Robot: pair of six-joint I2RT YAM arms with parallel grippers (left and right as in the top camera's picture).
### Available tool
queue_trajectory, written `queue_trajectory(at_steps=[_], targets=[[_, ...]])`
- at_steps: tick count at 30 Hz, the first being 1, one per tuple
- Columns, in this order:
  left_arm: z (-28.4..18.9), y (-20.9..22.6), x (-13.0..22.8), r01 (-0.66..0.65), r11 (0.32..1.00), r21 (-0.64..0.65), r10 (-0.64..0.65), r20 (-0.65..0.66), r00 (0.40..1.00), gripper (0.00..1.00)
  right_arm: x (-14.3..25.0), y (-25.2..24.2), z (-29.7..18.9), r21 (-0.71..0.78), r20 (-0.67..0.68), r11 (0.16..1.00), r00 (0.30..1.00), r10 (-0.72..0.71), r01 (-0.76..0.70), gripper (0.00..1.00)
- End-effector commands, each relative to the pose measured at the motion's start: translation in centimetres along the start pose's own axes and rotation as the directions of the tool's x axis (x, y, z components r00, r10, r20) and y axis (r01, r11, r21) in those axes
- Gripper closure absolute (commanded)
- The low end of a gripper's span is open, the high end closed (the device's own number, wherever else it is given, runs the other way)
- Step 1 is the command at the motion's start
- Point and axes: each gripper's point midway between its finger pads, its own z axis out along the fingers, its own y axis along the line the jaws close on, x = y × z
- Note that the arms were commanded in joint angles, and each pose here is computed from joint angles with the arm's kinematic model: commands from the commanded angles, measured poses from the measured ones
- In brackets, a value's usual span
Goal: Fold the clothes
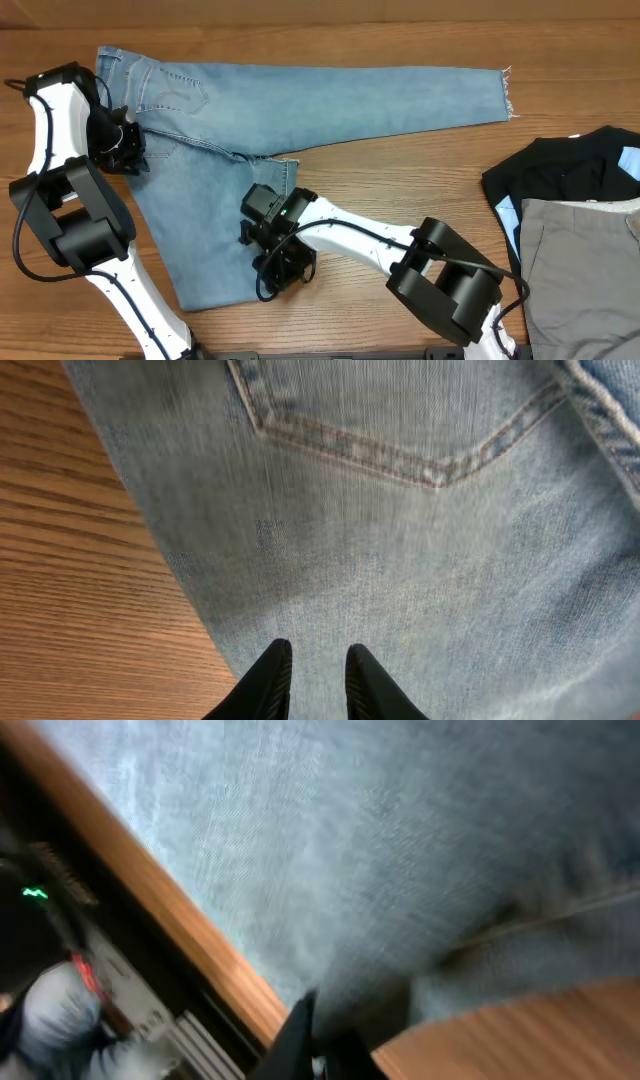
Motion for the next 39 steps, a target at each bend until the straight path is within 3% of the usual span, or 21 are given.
queue_trajectory(at_steps=[1, 4, 9, 13, 19, 26, 27, 28, 29, 32, 39], targets=[[0.5, -0.2, 0.0, -0.015, 1.0, 0.015, 0.016, -0.009, 1.0, 0.77, -1.6, -2.0, -5.8, 0.23, 0.114, 0.973, 0.993, -0.015, -0.011, 0.96], [0.5, -0.2, 0.0, -0.016, 1.0, 0.014, 0.016, -0.008, 1.0, 0.77, -3.0, -2.3, -12.5, 0.355, 0.209, 0.933, 0.978, -0.024, -0.053, 0.96], [0.5, -0.2, 0.0, -0.015, 1.0, 0.014, 0.015, -0.009, 1.0, 0.77, -5.1, 2.2, -21.1, 0.237, 0.369, 0.971, 0.927, -0.061, -0.03, 0.96], [0.5, -0.2, -0.1, -0.016, 1.0, 0.014, 0.016, -0.006, 1.0, 0.77, -7.8, 3.0, -26.2, 0.21, 0.533, 0.977, 0.841, -0.094, -0.023, 0.96], [0.5, -0.2, -0.1, -0.016, 1.0, 0.013, 0.016, -0.006, 1.0, 0.77, -12.9, 0.0, -28.9, 0.219, 0.675, 0.974, 0.73, -0.109, -0.057, 0.96], [0.5, -0.2, 0.0, -0.015, 1.0, 0.013, 0.015, -0.008, 1.0, 0.77, -21.3, -6.8, -27.8, 0.265, 0.792, 0.955, 0.596, -0.135, -0.136, 0.96], [0.5, -0.2, 0.0, -0.015, 1.0, 0.014, 0.015, -0.009, 1.0, 0.77, -22.4, -8.3, -27.4, 0.274, 0.801, 0.948, 0.583, -0.133, -0.16, 0.87], [0.5, -0.2, 0.0, -0.015, 1.0, 0.014, 0.015, -0.011, 1.0, 0.77, -23.0, -9.3, -27.1, 0.277, 0.806, 0.945, 0.577, -0.131, -0.173, 0.51], [0.5, -0.2, 0.1, -0.015, 1.0, 0.014, 0.015, -0.012, 1.0, 0.77, -23.4, -10.5, -26.5, 0.274, 0.805, 0.944, 0.581, -0.12, -0.186, 0.28], [0.5, -0.2, 0.1, -0.014, 1.0, 0.015, 0.015, -0.014, 1.0, 0.77, -22.0, -14.4, -25.4, 0.266, 0.768, 0.929, 0.639, -0.042, -0.258, 0.17], [0.5, -0.2, 0.0, -0.014, 1.0, 0.014, 0.015, -0.011, 1.0, 0.77, -13.3, -18.1, -22.8, 0.169, 0.536, 0.91, 0.81, 0.238, -0.379, 0.15]])
